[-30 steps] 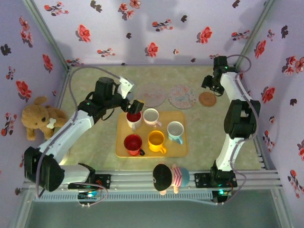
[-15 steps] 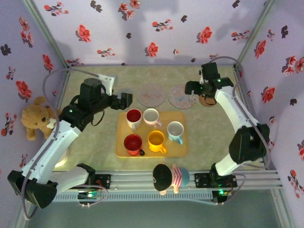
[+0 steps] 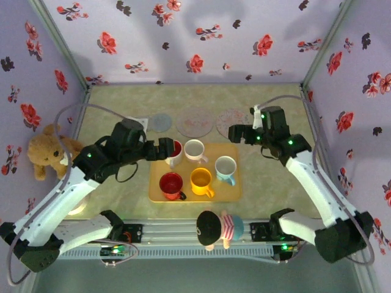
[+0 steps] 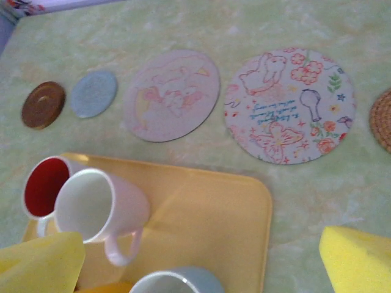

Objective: Place the cup by the coaster

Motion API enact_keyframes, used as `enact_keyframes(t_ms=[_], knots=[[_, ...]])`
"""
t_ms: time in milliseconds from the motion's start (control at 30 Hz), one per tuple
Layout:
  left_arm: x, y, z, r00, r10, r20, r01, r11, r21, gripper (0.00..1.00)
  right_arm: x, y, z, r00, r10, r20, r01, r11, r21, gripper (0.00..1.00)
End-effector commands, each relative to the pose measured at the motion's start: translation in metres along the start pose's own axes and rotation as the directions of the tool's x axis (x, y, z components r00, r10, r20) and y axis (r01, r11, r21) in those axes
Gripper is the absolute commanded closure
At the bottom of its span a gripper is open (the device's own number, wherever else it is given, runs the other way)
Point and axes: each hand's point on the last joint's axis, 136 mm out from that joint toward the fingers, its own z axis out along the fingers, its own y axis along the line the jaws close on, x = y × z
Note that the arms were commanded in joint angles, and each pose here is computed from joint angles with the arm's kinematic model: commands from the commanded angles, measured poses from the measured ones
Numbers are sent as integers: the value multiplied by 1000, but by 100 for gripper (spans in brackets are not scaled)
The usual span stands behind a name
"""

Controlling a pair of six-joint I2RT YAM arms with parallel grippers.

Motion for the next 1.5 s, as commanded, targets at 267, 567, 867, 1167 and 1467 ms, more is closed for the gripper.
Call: enact_keyframes(t_ms=[267, 567, 867, 1167, 1467], knots=[[90, 1, 11, 941, -214, -262, 166, 967, -192, 1, 48, 50, -38, 998, -52, -32, 43, 972, -232, 0], [158, 11, 13, 859, -269, -436, 169, 952, -254, 3, 78, 72, -50, 987, -39, -159, -21, 931, -363, 0], [188, 5, 46, 817, -340, -465, 227, 932, -283, 4, 91, 50, -57, 977, -99, -186, 49, 966, -254, 0], [204, 8, 58, 791, -330, -516, 170, 928, -333, 2, 89, 47, -66, 988, -77, -133, 42, 968, -248, 0], [208, 20, 70, 784, -330, -525, 130, 916, -381, 1, 82, 44, -70, 993, -86, -84, 64, 971, -230, 1]])
